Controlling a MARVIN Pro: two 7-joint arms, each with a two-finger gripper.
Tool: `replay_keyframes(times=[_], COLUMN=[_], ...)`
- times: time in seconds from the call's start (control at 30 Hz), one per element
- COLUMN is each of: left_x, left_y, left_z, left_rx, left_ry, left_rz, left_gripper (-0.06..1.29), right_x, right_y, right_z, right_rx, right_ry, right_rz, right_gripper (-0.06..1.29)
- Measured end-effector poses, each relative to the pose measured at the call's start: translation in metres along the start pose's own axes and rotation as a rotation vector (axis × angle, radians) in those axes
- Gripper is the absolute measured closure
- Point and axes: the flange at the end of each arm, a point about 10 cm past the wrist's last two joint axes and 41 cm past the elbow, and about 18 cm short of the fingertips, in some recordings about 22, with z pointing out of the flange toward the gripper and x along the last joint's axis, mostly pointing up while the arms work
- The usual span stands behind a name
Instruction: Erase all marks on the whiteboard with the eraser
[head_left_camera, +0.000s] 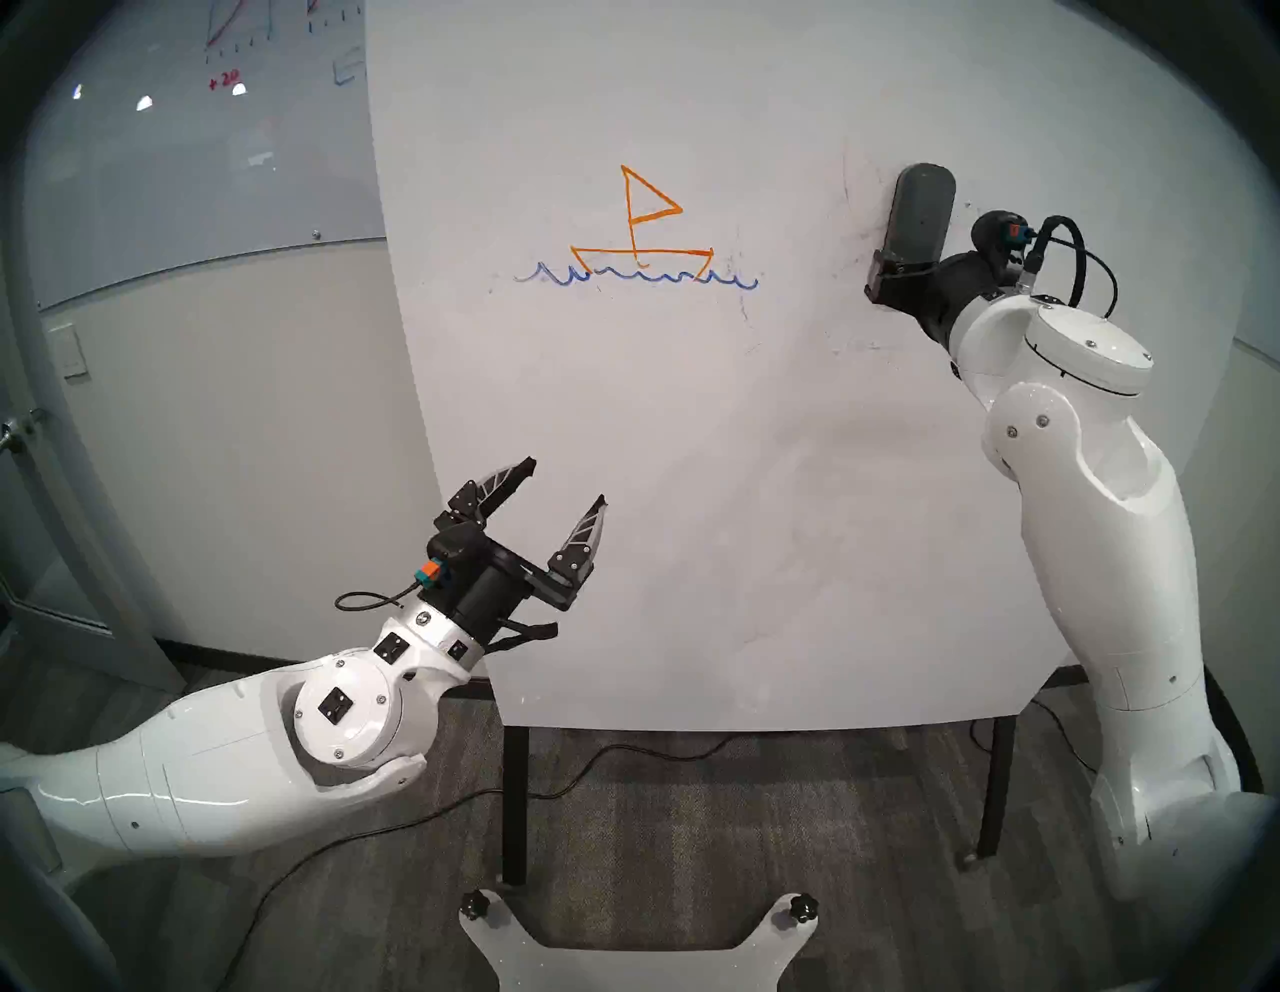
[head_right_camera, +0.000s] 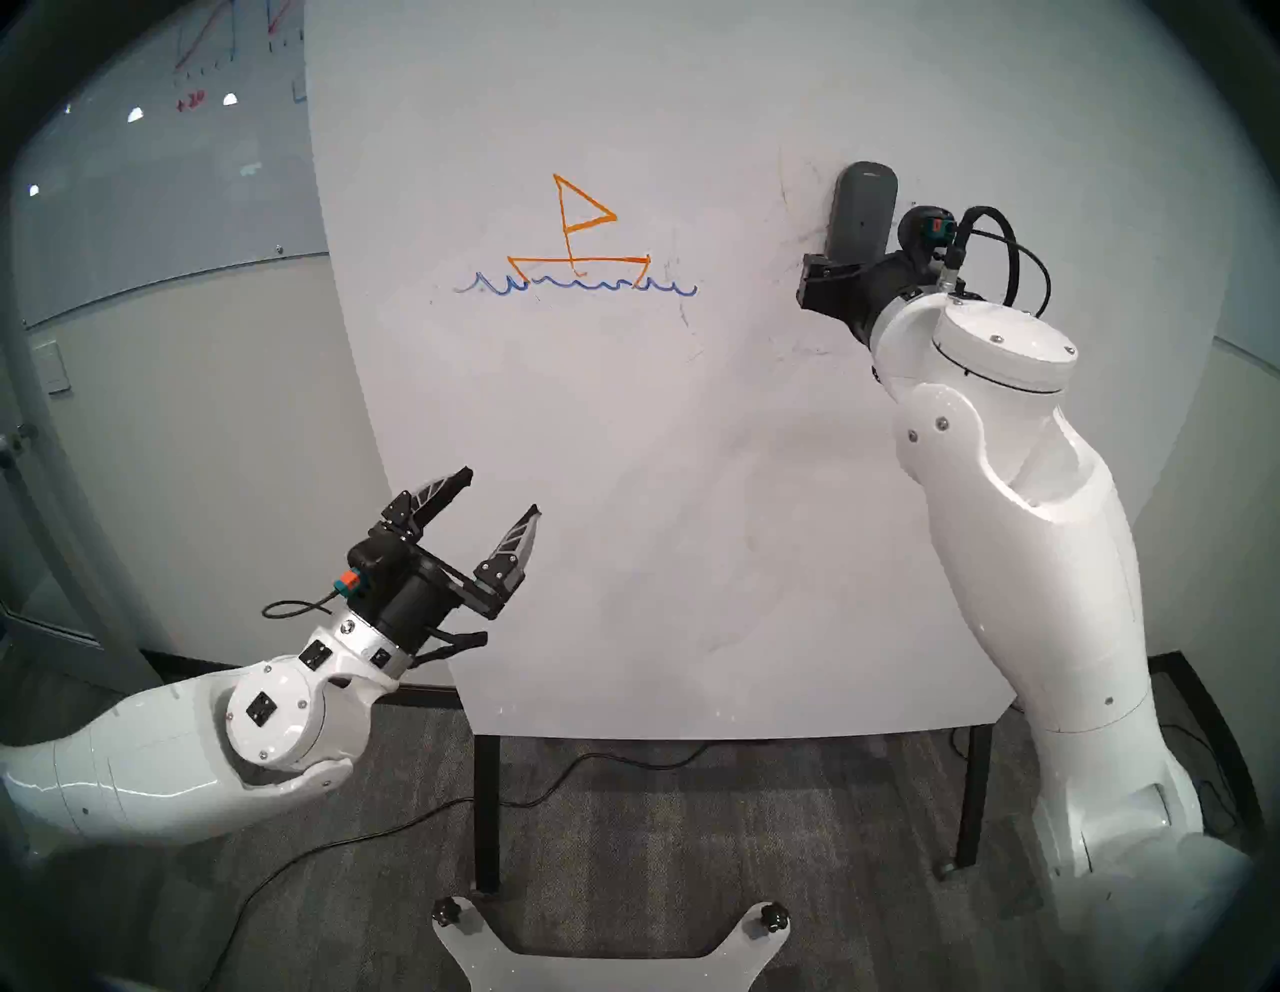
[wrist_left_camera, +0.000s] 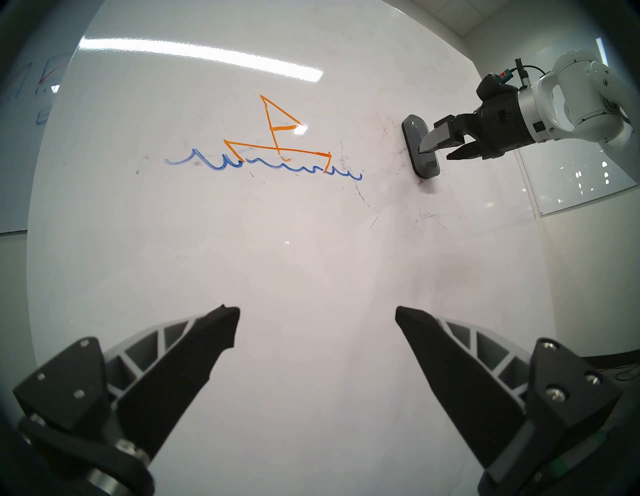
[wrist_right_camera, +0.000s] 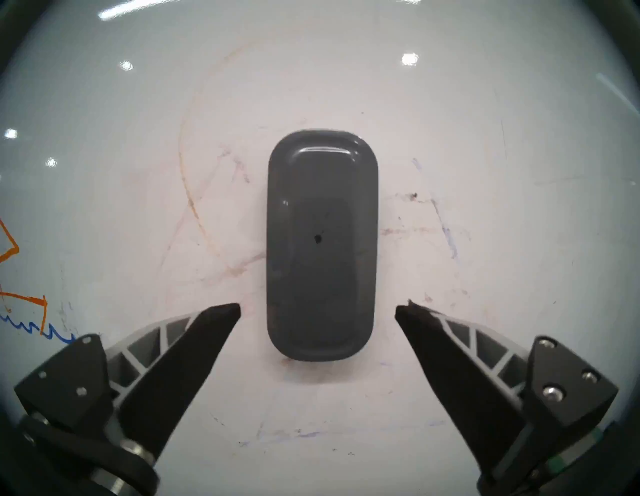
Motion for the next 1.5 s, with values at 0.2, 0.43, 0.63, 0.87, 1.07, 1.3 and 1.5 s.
replay_keyframes(times=[0.2,0.43,0.63,0.87,1.07,1.3,1.5], left_x=[0.000,0.000,0.000,0.000,0.000,0.000,0.000], left_y=[0.000,0.000,0.000,0.000,0.000,0.000,0.000], left_z=[0.000,0.000,0.000,0.000,0.000,0.000,0.000], left_rx=[0.000,0.000,0.000,0.000,0.000,0.000,0.000], left_ry=[0.000,0.000,0.000,0.000,0.000,0.000,0.000], left_rz=[0.000,0.000,0.000,0.000,0.001,0.001,0.001], left_gripper=[0.00,0.00,0.00,0.00,0.00,0.00,0.00], right_x=[0.004,0.007,0.010,0.012,0.013,0.015,0.010], right_y=[0.001,0.001,0.002,0.003,0.003,0.003,-0.002], right_z=[0.000,0.002,0.002,0.002,0.003,0.005,0.012], right_rx=[-0.002,-0.003,-0.003,0.009,0.015,0.012,-0.004], right_ry=[0.007,0.013,0.016,0.008,0.000,-0.004,-0.020], right_rz=[0.005,0.010,0.011,0.008,0.004,-0.004,-0.012], right_gripper=[0.00,0.00,0.00,0.00,0.00,0.00,0.00])
